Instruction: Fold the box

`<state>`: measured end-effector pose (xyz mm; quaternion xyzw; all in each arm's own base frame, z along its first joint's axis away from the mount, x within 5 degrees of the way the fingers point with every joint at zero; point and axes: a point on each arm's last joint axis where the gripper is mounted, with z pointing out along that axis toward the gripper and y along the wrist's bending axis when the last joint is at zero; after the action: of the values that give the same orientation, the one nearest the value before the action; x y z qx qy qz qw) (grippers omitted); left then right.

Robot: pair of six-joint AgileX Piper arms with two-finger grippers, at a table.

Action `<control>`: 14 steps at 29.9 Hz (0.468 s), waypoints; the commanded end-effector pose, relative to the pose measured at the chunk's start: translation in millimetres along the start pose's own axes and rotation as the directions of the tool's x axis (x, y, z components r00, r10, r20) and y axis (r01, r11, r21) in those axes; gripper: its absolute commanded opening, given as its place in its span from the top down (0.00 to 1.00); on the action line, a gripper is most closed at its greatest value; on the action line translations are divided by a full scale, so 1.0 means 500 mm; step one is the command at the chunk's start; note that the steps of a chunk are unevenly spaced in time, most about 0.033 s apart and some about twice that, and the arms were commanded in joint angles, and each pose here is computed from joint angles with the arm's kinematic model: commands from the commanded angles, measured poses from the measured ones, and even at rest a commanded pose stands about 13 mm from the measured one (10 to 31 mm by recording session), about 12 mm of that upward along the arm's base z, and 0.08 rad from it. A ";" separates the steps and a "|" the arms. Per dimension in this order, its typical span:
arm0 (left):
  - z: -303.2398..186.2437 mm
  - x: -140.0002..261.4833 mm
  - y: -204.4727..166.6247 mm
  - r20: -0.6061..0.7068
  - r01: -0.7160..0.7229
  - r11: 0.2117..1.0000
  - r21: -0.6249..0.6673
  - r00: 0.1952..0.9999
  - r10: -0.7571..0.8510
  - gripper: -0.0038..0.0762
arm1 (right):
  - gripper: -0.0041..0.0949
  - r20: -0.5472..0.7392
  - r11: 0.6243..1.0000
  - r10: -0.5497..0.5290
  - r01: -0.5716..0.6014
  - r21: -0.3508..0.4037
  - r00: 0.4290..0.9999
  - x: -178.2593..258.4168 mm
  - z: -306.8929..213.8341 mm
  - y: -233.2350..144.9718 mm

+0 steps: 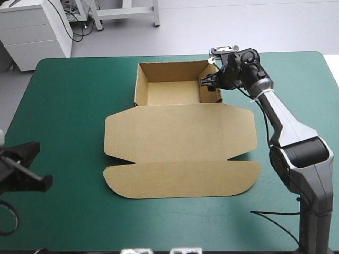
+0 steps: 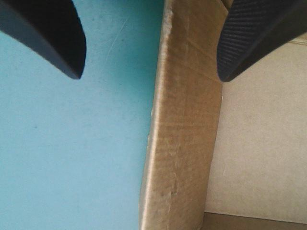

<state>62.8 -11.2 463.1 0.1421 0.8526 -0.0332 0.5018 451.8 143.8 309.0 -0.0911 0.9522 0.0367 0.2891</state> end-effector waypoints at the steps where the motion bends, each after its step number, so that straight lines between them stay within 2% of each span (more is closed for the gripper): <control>1: -0.015 0.049 0.003 0.098 0.004 1.000 0.004 0.995 -0.004 0.96 | 0.25 0.099 1.000 0.009 -0.006 -0.030 0.995 -0.025 -0.046 0.001; 6: -0.011 0.139 0.000 0.145 0.030 0.999 0.029 0.989 -0.034 0.96 | 0.25 0.030 0.997 0.027 -0.025 -0.069 0.999 -0.012 -0.002 0.010; 11: -0.005 0.208 -0.003 0.234 0.042 0.998 0.048 0.971 -0.052 0.96 | 0.25 -0.046 0.998 0.022 -0.025 -0.059 0.999 0.004 0.030 0.010; 14: 0.006 0.248 -0.005 0.218 0.058 0.997 0.052 0.974 -0.068 0.96 | 0.31 -0.057 0.998 0.022 -0.025 -0.057 0.998 0.006 0.037 0.010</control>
<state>8.5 12.3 356.6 0.1298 0.8170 -0.0667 0.5579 463.6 154.0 252.9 -0.0872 0.9726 0.0552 0.2083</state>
